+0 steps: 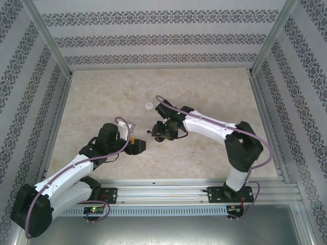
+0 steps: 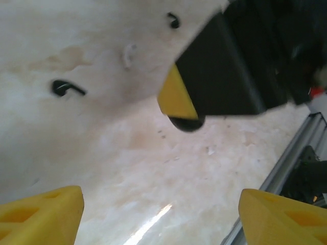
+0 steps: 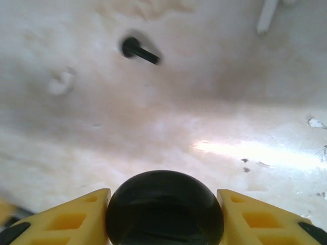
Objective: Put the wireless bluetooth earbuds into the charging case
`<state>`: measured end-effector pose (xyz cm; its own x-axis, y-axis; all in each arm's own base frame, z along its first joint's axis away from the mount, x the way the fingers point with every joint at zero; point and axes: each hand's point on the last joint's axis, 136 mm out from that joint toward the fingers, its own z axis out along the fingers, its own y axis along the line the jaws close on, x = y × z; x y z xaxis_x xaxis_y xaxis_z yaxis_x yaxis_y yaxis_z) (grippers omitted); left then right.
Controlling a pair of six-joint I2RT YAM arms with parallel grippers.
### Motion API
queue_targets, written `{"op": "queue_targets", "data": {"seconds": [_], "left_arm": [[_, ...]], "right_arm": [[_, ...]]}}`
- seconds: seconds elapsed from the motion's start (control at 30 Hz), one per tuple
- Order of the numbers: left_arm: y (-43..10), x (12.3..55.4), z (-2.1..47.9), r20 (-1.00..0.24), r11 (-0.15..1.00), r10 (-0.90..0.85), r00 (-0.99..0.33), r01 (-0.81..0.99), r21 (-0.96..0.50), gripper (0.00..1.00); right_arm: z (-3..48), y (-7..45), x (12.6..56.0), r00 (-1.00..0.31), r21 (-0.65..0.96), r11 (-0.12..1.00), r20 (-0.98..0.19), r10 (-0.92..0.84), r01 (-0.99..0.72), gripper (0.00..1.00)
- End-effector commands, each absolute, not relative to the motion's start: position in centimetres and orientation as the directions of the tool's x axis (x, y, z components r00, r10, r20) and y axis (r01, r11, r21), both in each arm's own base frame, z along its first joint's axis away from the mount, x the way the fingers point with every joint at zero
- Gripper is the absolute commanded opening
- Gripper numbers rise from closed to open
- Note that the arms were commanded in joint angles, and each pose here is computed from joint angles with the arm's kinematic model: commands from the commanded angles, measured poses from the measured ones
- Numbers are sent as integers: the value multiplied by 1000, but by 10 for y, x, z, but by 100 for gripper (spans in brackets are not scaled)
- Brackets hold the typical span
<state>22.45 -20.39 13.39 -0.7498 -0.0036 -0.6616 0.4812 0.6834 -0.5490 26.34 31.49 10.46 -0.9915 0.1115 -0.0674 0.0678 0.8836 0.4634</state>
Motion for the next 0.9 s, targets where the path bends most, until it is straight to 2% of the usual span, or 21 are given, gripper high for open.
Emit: {"op": "queue_targets", "data": {"seconds": [0.0, 0.37, 0.67, 0.87], "left_arm": [[-223, 238, 167, -761, 637, -59, -646, 563, -527, 78], [-260, 264, 229, -854, 564, -172, -492, 661, -495, 70], [-275, 261, 248, -866, 521, -227, -445, 696, -494, 65], [-280, 267, 252, -834, 489, -286, -472, 677, -550, 51]], "right_arm": [[140, 318, 266, -984, 553, 829, -89, 153, 79, 39], [211, 311, 264, -957, 700, 711, -150, 247, 74, 39], [218, 303, 263, -945, 734, 672, -140, 296, 102, 39], [217, 305, 260, -944, 759, 641, -115, 311, 118, 39]]}}
